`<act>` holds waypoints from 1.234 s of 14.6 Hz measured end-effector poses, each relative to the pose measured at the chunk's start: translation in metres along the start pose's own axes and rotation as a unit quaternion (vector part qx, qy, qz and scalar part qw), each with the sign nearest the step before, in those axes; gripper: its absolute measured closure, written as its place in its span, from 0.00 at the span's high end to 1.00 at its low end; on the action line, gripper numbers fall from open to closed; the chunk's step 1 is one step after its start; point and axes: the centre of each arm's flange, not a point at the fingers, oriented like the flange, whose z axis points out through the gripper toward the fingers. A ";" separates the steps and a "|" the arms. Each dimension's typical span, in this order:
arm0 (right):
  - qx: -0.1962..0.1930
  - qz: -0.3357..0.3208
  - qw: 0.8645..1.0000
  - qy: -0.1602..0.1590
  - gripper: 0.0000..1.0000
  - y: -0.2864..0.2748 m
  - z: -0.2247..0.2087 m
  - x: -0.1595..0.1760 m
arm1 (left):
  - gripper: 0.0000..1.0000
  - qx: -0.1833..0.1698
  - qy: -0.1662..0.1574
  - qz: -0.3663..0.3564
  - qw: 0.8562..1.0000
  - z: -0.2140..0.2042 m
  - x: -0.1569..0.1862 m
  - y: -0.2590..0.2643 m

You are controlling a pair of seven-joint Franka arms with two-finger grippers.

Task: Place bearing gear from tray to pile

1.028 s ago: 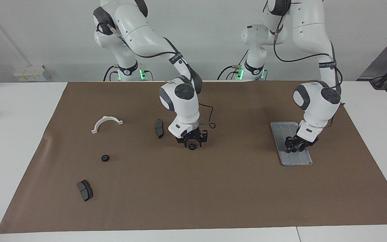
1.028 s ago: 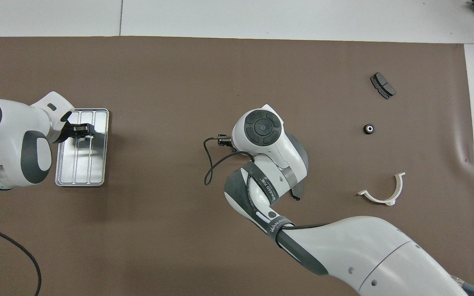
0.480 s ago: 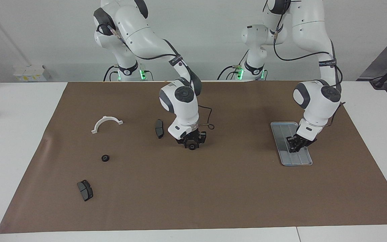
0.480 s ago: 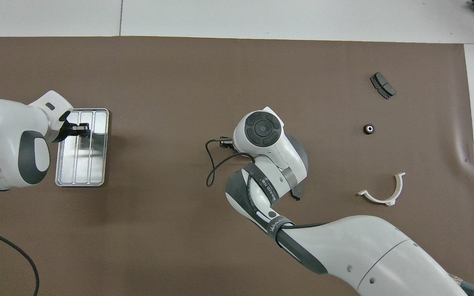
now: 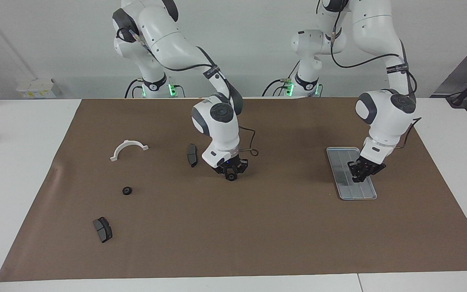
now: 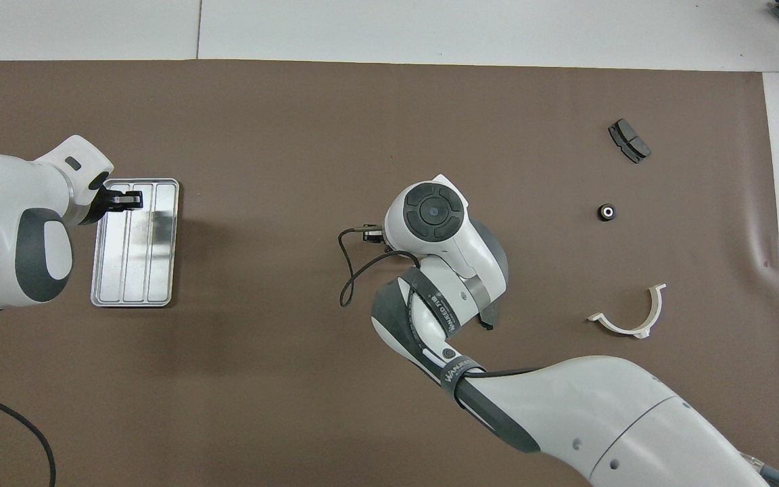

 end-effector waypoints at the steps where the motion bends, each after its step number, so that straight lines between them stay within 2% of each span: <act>1: 0.000 0.000 1.000 0.000 0.35 0.000 0.000 0.000 | 0.24 -0.001 0.001 0.002 1.000 -0.002 0.001 0.003; 5: 0.000 -0.001 1.000 0.001 0.35 0.002 0.000 0.002 | 0.24 -0.006 -0.001 0.013 1.000 -0.027 0.013 0.016; 9: -0.011 -0.026 1.000 -0.001 0.35 0.043 -0.008 0.032 | 0.24 -0.015 -0.003 0.032 0.999 -0.053 0.025 0.058; 13: -0.040 -0.067 0.997 -0.016 0.35 0.115 -0.017 0.069 | 0.24 -0.020 -0.010 0.031 0.999 -0.050 0.007 0.171; 15: -0.057 -0.089 0.994 -0.021 0.35 0.145 -0.016 0.079 | 0.24 0.005 -0.009 0.023 1.000 -0.042 -0.019 0.255; 18: -0.066 -0.121 0.990 -0.029 0.35 0.188 -0.016 0.091 | 0.24 -0.005 0.001 0.038 0.999 -0.018 -0.062 0.361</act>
